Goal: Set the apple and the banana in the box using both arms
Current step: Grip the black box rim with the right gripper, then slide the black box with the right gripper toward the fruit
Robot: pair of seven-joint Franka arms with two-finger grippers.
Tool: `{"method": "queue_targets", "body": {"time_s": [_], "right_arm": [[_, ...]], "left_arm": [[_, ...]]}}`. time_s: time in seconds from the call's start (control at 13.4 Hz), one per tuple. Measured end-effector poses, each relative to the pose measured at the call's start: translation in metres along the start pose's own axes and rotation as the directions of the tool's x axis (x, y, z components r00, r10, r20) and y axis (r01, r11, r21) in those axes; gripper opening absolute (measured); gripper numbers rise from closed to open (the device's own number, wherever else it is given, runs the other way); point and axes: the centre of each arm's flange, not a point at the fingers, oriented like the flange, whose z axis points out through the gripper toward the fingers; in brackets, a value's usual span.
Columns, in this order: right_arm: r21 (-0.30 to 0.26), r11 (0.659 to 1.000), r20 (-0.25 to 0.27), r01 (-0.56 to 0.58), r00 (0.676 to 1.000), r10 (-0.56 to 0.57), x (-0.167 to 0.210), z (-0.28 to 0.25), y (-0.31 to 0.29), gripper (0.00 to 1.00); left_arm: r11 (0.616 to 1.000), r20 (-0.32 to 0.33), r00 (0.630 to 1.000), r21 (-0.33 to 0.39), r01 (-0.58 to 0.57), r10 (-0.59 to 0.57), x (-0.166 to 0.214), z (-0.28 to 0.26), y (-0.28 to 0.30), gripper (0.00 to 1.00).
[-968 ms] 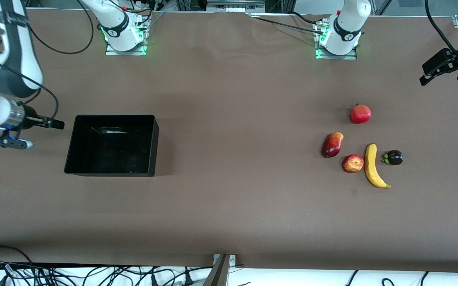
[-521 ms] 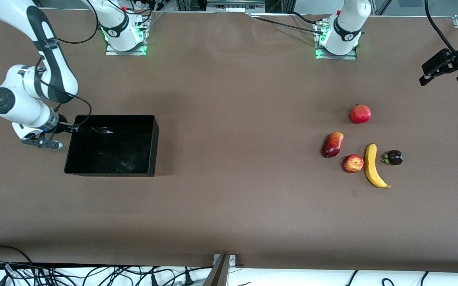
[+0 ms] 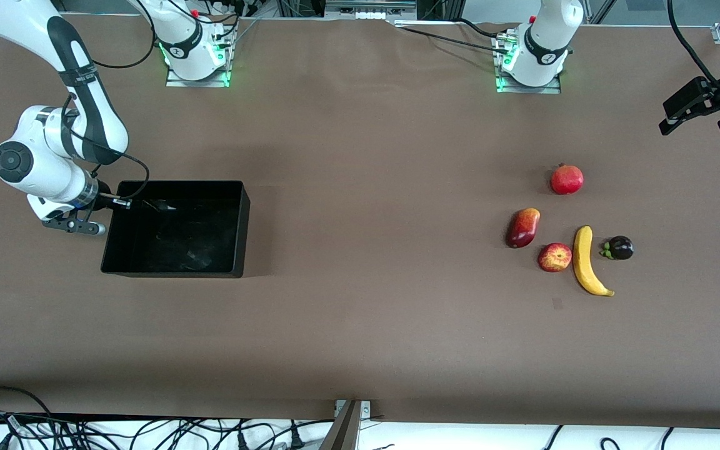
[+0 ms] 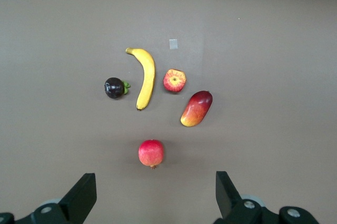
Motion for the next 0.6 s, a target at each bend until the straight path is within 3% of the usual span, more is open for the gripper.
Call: {"method": "queue_targets", "body": {"time_s": [0.07,0.3,0.6], "right_arm": [[0.0,1.0,-0.001,0.005,1.0,-0.005,0.0,-0.001,-0.001,0.08],[0.002,1.0,-0.014,0.01,1.0,-0.01,0.006,-0.017,-0.003,0.06],[0.003,0.999,0.064,0.04,0.997,-0.04,0.03,-0.114,-0.046,0.06]], "left_arm": [[1.0,0.0,1.0,0.0,0.0,0.0,0.0,0.0,0.0,1.0],[1.0,0.0,1.0,0.0,0.0,0.0,0.0,0.0,0.0,1.0],[1.0,0.0,1.0,0.0,0.0,0.0,0.0,0.0,0.0,1.0]]}}
